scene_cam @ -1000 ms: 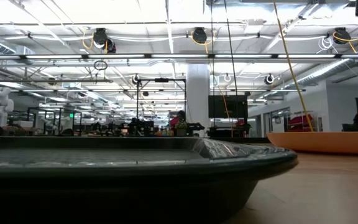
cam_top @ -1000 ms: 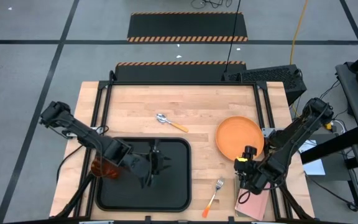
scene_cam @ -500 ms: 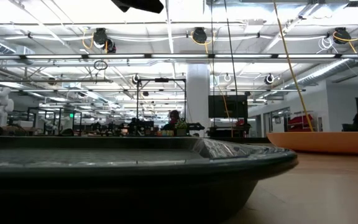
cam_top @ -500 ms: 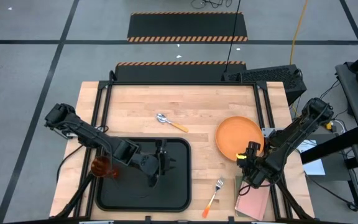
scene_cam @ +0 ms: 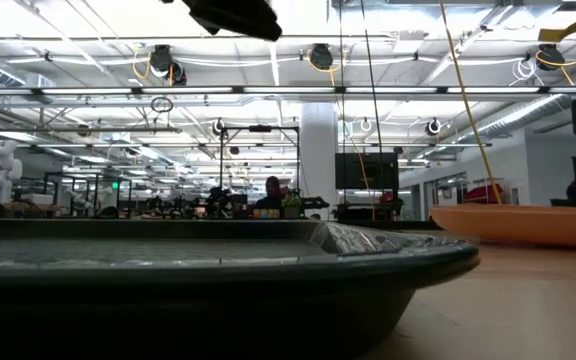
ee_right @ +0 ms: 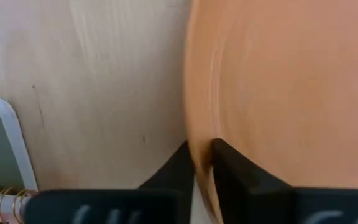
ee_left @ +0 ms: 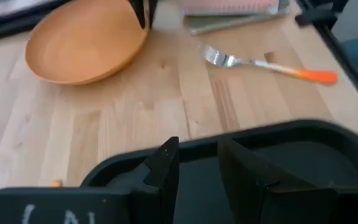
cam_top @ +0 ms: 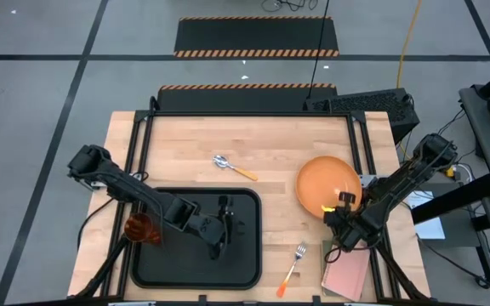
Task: Pick and place plate/cup/fork/spoon on tray
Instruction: Put the orange plate on the black tray
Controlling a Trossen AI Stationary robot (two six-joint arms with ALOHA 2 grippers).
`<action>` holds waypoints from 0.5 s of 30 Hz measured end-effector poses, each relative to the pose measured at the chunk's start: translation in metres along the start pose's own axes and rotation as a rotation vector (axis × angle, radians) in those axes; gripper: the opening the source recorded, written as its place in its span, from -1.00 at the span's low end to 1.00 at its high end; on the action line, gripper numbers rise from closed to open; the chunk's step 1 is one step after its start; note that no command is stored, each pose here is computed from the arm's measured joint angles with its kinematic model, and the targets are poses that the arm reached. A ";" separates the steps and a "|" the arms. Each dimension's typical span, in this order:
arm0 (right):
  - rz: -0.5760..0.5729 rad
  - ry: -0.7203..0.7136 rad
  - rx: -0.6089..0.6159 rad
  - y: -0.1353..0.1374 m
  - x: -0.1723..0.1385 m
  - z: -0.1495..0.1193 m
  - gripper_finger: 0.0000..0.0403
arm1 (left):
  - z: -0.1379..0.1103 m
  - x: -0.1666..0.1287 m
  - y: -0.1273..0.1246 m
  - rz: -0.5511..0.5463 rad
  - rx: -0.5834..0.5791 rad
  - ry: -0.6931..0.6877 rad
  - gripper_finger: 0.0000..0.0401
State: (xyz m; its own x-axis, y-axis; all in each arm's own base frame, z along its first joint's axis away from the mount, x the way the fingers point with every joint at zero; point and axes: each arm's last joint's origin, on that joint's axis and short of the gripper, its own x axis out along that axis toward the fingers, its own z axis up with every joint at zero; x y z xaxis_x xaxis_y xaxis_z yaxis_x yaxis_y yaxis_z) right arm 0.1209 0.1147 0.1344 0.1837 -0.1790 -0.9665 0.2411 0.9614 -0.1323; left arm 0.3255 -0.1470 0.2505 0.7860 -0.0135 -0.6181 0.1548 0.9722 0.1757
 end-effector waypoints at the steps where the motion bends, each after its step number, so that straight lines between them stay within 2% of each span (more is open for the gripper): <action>1: -0.002 -0.002 -0.005 0.000 -0.001 0.001 -0.92 | 0.000 0.000 0.000 0.000 -0.001 -0.002 -0.43; 10: 0.021 -0.025 -0.079 0.008 -0.025 0.023 -0.97 | 0.002 0.001 0.001 0.003 -0.012 -0.024 -0.43; 15: 0.073 -0.082 -0.104 0.014 -0.042 0.041 -0.99 | 0.002 0.003 0.004 -0.001 -0.008 -0.019 -0.42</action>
State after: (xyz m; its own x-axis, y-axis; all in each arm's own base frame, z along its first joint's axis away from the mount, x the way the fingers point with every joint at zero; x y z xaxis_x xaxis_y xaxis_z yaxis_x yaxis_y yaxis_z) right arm 0.1554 0.1276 0.1824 0.2752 -0.1205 -0.9538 0.1249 0.9882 -0.0888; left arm 0.3295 -0.1432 0.2514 0.7971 -0.0193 -0.6035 0.1511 0.9740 0.1685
